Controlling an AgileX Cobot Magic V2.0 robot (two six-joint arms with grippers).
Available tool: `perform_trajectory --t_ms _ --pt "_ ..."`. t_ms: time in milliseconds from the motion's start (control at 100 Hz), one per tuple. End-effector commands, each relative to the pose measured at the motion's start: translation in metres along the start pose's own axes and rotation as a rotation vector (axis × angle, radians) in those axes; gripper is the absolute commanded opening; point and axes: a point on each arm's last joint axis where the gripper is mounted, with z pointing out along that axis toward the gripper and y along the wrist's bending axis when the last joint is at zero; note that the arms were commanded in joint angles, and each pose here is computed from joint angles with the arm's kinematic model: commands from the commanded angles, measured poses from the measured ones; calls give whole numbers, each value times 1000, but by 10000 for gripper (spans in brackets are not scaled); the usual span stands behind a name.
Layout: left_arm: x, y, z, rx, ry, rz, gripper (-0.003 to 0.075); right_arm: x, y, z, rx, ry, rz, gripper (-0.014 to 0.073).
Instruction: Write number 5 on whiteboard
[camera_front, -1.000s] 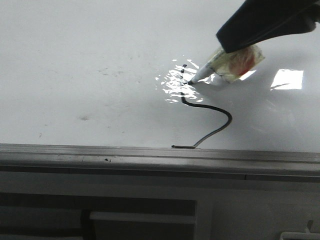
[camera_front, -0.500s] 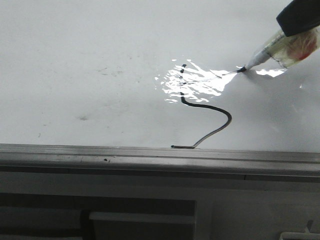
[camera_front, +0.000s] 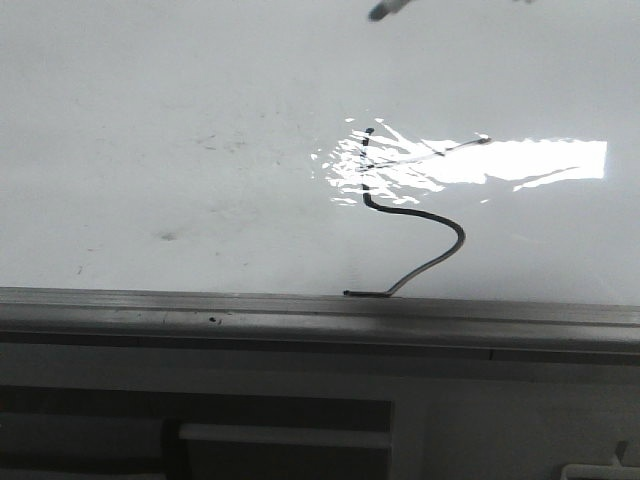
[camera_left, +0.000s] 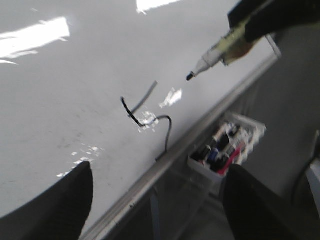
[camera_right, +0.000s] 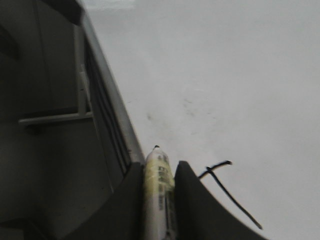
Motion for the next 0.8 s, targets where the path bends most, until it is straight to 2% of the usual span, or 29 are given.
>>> perform_trajectory --t_ms 0,130,410,630,720,790 --pt "-17 2 12 52 45 86 405 -15 4 6 -37 -59 -57 -43" --pt "-26 4 37 112 112 112 323 -18 19 26 -142 -43 -91 -43" --pt "-25 -8 86 233 234 135 323 -23 35 45 -204 -60 -121 -43" --pt "-24 -9 102 217 222 67 309 -25 40 45 -228 -70 -120 -43" --pt "-26 -9 103 211 207 32 270 -26 42 44 -239 -75 -115 -43" --pt "-26 -9 103 209 205 29 210 -26 42 44 -242 -75 -111 -43"
